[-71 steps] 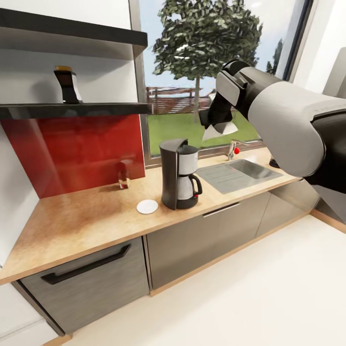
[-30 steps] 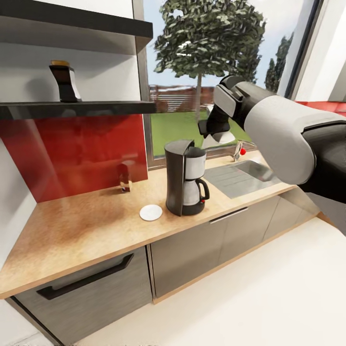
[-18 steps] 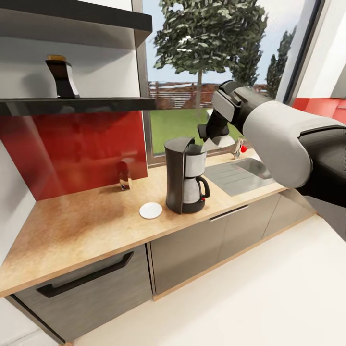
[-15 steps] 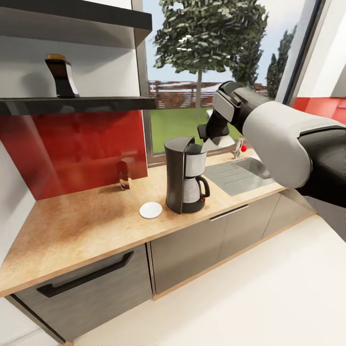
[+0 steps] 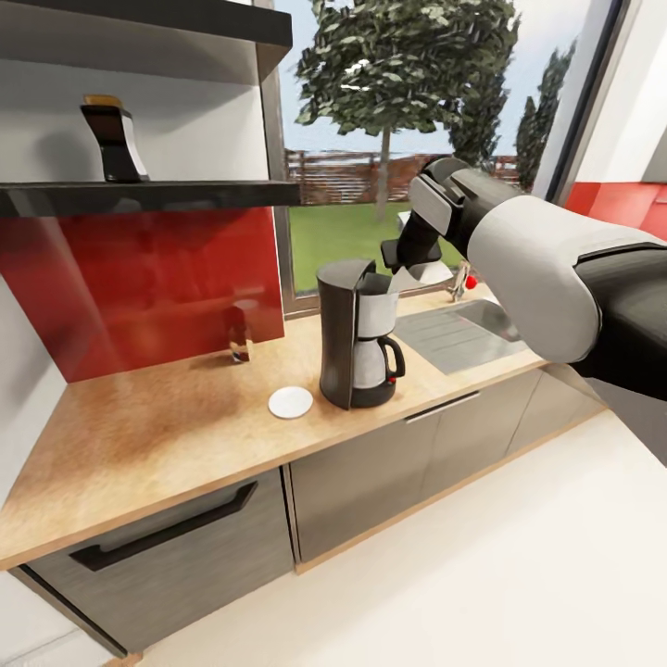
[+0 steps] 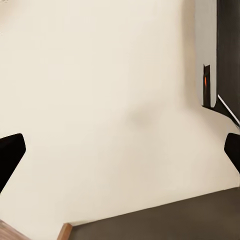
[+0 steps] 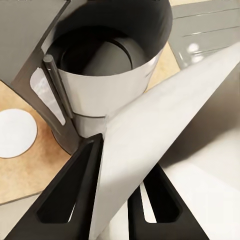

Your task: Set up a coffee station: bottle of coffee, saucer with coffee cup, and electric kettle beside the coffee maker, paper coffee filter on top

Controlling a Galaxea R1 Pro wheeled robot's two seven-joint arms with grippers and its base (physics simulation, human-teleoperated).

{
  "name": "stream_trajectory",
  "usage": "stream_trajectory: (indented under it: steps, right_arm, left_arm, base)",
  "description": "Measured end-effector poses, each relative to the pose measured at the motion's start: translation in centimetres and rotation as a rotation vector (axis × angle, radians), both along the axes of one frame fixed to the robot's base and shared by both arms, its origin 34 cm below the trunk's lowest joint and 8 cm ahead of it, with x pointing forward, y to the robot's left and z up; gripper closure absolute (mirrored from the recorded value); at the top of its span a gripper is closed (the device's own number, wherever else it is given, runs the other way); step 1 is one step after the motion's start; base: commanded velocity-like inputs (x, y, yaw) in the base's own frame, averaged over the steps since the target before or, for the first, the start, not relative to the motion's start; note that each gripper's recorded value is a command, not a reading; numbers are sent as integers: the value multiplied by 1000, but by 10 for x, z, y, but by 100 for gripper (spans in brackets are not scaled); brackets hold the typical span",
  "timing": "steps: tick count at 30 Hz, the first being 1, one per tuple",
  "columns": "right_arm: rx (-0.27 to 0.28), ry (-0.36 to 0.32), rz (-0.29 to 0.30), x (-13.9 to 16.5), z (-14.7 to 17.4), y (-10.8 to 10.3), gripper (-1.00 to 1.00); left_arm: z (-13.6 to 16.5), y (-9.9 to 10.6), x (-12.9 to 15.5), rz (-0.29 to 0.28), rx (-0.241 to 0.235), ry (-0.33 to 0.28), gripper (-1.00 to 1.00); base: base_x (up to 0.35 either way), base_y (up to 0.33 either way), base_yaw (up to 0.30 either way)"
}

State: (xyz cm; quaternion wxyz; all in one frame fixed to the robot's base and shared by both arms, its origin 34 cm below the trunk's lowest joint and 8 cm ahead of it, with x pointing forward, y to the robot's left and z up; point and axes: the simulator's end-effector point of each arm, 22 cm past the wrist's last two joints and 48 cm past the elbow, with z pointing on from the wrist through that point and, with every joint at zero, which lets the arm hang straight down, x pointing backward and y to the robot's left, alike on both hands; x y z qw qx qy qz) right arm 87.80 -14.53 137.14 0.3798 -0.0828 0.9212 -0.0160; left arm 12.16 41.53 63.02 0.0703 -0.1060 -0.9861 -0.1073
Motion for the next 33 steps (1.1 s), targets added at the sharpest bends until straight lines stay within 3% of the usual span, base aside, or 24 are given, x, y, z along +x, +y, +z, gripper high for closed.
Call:
stream_trajectory:
  steps: [22, 33]
  right_arm:
    - [-3, 1, -1, 0, 0, -1, 100]
    - [-5, 2, -1, 0, -1, -1, 100]
  left_arm:
    - [0, -1, -2, -3, 0, 8, -100]
    - [0, -1, -2, -2, -1, 8, -100]
  base:
    - [133, 37, 0]
    - [14, 0, 0]
